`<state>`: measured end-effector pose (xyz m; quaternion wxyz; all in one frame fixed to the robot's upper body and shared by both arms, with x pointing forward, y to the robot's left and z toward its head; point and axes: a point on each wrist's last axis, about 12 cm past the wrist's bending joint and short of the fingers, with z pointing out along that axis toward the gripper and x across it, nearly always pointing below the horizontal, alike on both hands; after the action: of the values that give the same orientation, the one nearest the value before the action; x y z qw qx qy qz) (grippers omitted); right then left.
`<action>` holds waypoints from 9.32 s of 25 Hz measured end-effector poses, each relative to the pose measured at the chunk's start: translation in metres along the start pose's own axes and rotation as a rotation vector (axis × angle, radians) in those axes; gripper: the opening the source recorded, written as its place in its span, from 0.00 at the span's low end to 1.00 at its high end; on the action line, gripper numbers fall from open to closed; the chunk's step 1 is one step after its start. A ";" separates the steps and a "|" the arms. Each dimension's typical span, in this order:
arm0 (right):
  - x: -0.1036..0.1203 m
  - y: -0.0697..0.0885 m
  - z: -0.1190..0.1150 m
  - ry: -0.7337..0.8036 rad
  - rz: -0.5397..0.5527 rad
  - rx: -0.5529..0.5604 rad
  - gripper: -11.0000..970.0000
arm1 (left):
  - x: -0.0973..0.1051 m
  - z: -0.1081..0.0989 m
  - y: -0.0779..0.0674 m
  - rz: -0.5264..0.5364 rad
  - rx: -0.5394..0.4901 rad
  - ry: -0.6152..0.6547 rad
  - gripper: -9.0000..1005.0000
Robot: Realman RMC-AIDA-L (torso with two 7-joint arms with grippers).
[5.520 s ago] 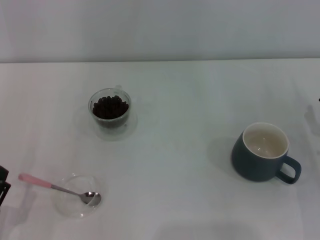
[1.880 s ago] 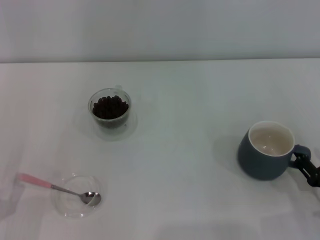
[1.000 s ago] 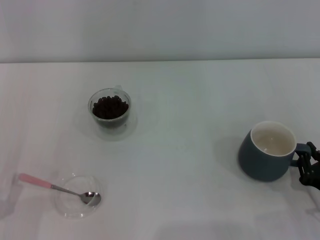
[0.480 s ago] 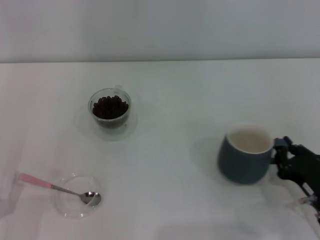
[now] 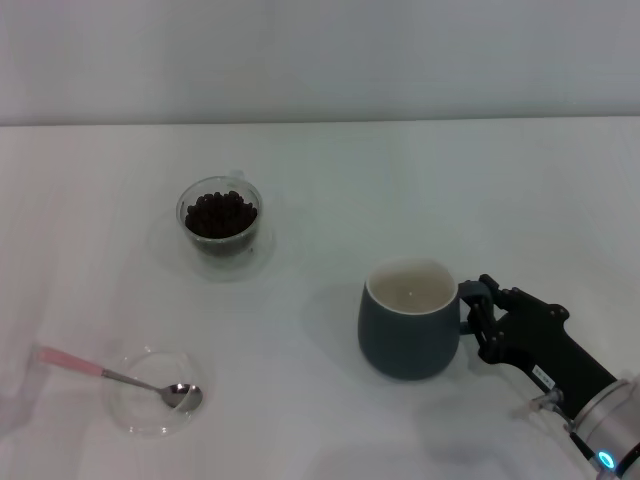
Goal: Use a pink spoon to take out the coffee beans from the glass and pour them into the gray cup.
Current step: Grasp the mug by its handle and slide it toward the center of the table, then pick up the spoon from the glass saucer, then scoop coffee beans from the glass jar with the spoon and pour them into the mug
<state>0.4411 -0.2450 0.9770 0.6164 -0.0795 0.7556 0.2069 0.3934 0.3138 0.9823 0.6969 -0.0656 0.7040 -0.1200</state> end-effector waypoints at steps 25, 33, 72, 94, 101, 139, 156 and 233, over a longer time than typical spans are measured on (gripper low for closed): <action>0.006 0.005 0.005 0.065 -0.018 -0.035 0.18 | 0.000 0.001 -0.001 -0.001 0.002 -0.001 0.89; 0.007 0.004 0.000 0.063 -0.024 -0.034 0.43 | -0.001 0.002 -0.001 -0.001 0.005 -0.004 0.89; 0.014 -0.005 -0.050 0.032 -0.094 -0.095 0.66 | -0.001 0.005 -0.003 -0.006 0.010 -0.007 0.89; -0.001 -0.048 -0.056 -0.064 -0.115 0.173 0.65 | 0.000 0.003 -0.004 -0.030 0.007 -0.005 0.89; -0.018 -0.066 -0.045 -0.176 -0.069 0.326 0.64 | 0.004 -0.008 -0.001 -0.326 -0.003 0.024 0.89; -0.019 -0.065 -0.044 -0.191 -0.051 0.340 0.64 | 0.014 0.023 -0.005 -0.549 0.201 0.355 0.55; -0.016 -0.068 -0.044 -0.155 -0.046 0.354 0.64 | 0.010 0.028 -0.010 -0.529 0.263 0.348 0.19; -0.037 -0.070 -0.004 -0.202 -0.046 0.334 0.64 | -0.065 0.215 -0.063 -0.299 0.415 0.329 0.13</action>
<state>0.4724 -0.3143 0.9979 0.6982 0.0280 0.7118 0.0715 0.6044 0.2531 1.0617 0.5465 -0.0041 0.7505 -0.3716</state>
